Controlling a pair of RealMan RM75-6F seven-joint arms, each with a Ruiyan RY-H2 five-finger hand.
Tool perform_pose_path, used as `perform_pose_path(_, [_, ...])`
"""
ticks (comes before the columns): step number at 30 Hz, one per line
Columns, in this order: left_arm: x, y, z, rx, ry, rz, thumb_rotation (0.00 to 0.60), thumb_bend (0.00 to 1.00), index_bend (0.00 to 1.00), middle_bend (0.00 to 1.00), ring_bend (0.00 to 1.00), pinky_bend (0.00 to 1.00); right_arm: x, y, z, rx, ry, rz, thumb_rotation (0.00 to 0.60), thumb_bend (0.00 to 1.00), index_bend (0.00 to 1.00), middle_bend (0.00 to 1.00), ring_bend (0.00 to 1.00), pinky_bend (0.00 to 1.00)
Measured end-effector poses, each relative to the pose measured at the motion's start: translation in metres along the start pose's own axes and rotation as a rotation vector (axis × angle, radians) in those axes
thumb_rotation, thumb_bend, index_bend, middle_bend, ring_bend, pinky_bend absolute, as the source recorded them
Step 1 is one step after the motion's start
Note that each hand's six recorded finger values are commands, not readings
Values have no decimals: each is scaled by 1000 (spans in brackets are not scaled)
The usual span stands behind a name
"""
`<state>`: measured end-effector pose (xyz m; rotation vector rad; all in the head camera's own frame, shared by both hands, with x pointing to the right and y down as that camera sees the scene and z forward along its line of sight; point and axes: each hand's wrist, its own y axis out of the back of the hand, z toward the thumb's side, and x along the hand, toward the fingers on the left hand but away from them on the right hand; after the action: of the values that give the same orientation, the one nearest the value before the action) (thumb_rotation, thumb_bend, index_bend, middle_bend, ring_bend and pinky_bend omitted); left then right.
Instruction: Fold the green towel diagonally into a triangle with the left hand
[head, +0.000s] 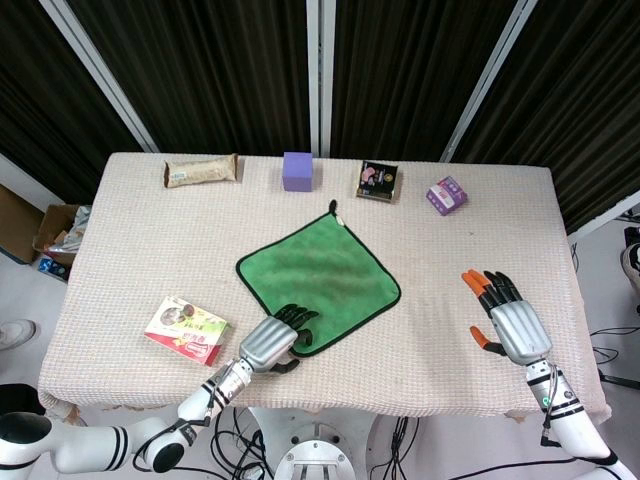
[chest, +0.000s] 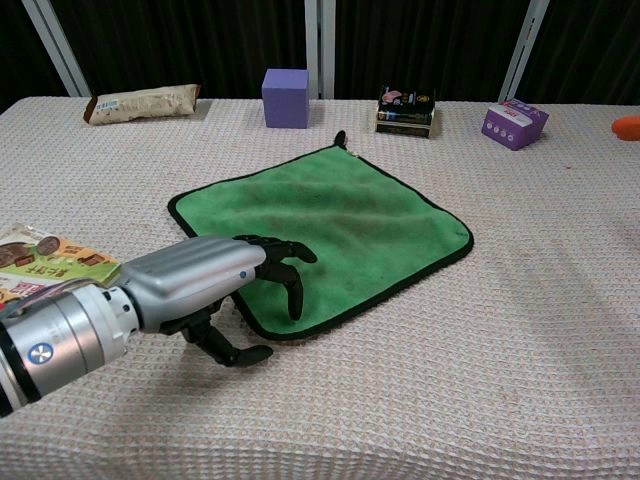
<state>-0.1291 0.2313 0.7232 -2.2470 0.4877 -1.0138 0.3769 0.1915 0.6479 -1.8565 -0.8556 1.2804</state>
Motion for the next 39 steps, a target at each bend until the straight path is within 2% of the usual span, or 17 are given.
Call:
perform_pose_path(7, [2,-2,0,-6,4,0,600,287,417,93,93,97,-3,-1,-2,-3,2,4,600,269,67,67,0,0])
perform_pose_path(17, [4,0,-1,-25,12,35,600,303,495,139,110,97,-1,2,-4,-8,0,-7,600,269,71,67,0,0])
perform_pose_path(22, [7,-3,-3,-42,18,39,600,321,503,142,113,97,0,2,-4,-8,-1,-9,600,268,72,66,0,0])
perform_pose_path(24, [8,-5,-4,-49,20,39,600,338,518,145,113,97,0,3,-5,-9,-2,-9,600,269,72,66,0,0])
perform_pose_path(29, [9,-4,-5,-79,15,61,600,472,630,188,129,101,0,3,-5,-9,-5,-10,600,269,72,67,0,0])
perform_pose_path(32, [8,-2,-4,-103,8,82,600,518,666,201,131,102,0,3,-5,-9,-4,-12,600,269,72,67,0,0])
perform_pose_path(39, [-10,6,-5,-160,-13,117,600,564,686,208,131,102,1,7,-1,-5,3,-22,600,268,75,67,0,0])
